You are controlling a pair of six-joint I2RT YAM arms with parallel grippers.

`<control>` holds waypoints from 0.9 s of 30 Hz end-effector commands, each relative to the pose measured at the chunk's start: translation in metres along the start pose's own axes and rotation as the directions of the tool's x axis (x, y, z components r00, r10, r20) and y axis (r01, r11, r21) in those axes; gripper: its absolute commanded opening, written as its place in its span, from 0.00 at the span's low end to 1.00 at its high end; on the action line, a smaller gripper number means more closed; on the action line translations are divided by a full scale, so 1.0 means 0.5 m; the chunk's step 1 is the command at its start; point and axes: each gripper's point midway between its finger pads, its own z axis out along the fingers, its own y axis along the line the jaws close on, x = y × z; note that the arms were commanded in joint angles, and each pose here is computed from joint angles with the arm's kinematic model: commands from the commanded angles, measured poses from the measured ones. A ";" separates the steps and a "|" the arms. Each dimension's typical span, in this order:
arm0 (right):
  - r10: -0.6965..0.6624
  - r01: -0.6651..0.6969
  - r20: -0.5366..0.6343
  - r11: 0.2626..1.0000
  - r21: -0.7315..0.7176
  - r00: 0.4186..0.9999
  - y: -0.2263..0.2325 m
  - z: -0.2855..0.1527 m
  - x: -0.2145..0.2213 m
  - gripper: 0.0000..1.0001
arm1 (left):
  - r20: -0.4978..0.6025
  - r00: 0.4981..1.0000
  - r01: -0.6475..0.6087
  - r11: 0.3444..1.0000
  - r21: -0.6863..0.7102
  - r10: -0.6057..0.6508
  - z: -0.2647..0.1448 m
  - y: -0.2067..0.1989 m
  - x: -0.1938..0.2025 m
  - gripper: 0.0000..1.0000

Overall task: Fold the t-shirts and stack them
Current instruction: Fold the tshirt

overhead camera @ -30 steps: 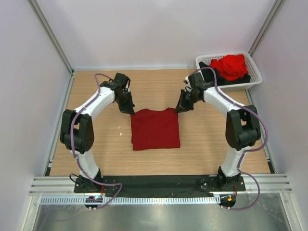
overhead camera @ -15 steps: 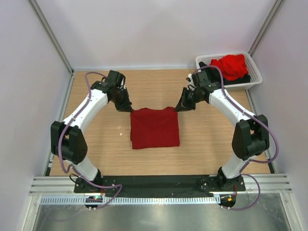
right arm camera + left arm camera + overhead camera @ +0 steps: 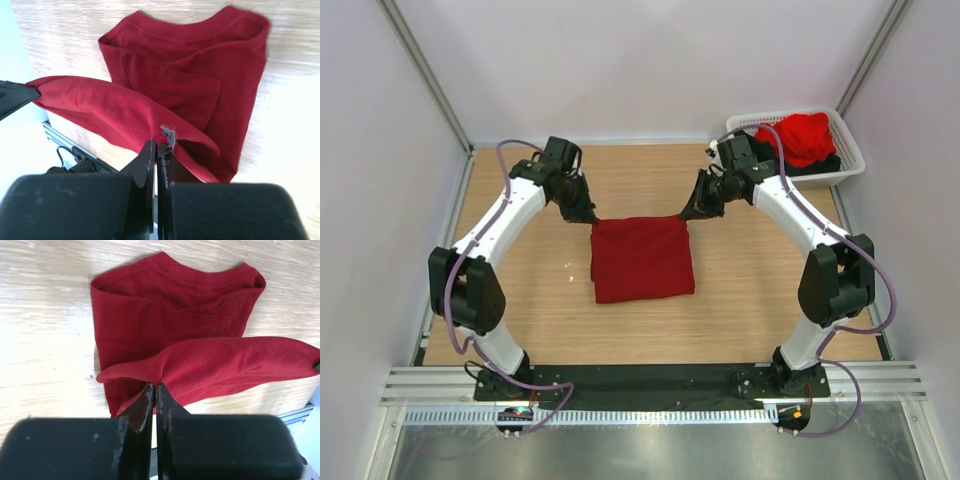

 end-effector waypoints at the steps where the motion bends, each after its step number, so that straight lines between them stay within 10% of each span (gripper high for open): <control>1: -0.028 0.028 0.042 1.000 -0.010 0.999 0.016 0.005 -0.041 0.01 | 0.029 0.999 -0.015 1.000 -0.010 0.015 0.004 -0.006 -0.031 0.00; 20: -0.037 0.036 0.038 0.999 0.035 0.999 -0.080 0.174 -0.117 0.05 | -0.013 0.999 -0.045 0.990 -0.136 0.044 0.182 0.086 -0.115 0.01; 27: -0.086 0.073 0.125 0.992 0.107 0.988 -0.093 0.184 -0.212 0.35 | 0.003 1.000 -0.005 0.983 -0.181 0.006 0.205 0.122 -0.182 0.29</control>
